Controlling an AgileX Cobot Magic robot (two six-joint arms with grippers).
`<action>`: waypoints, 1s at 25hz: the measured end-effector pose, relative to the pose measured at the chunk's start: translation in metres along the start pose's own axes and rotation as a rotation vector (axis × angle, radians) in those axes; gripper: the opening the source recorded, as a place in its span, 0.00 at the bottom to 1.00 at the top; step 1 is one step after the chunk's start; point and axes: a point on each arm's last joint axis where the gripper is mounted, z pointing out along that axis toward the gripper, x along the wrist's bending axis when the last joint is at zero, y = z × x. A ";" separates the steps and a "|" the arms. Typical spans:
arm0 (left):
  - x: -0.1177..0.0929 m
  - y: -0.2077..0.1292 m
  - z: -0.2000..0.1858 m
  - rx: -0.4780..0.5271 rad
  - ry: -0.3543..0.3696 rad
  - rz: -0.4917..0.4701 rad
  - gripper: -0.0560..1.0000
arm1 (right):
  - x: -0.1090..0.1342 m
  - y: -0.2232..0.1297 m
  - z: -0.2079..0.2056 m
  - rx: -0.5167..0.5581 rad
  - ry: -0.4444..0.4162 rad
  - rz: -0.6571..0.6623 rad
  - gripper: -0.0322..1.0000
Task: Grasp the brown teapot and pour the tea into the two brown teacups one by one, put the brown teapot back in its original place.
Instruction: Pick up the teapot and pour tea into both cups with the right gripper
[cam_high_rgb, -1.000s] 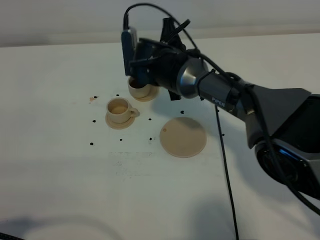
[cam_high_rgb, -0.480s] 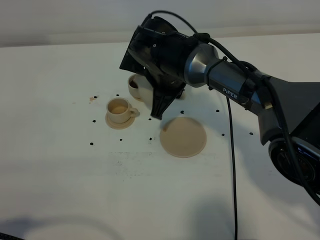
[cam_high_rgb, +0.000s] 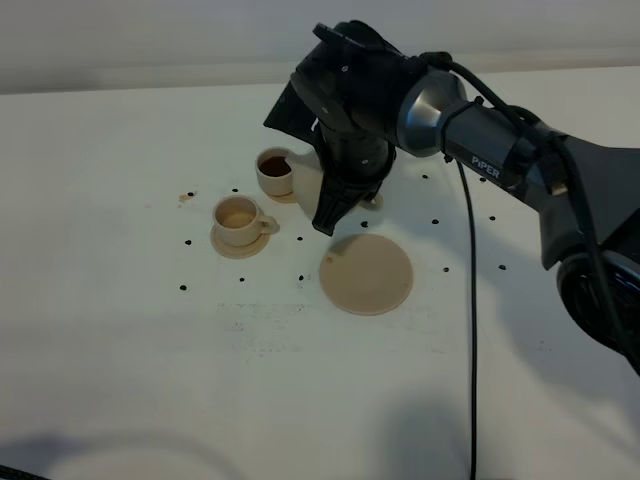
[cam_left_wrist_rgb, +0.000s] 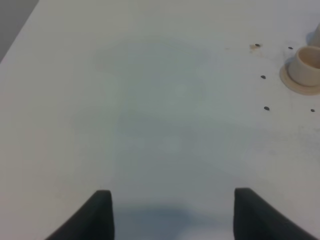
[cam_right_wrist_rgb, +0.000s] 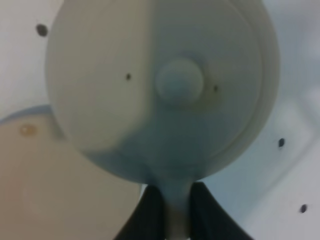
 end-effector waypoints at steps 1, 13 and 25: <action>0.000 0.000 0.000 0.000 0.000 0.000 0.52 | 0.004 0.002 -0.007 -0.013 -0.015 -0.036 0.12; 0.000 0.000 0.000 0.000 0.000 0.000 0.52 | 0.049 0.034 -0.025 -0.081 -0.313 -0.449 0.12; 0.000 0.000 0.000 0.000 0.000 0.000 0.52 | 0.061 0.041 0.000 0.036 -0.464 -0.697 0.12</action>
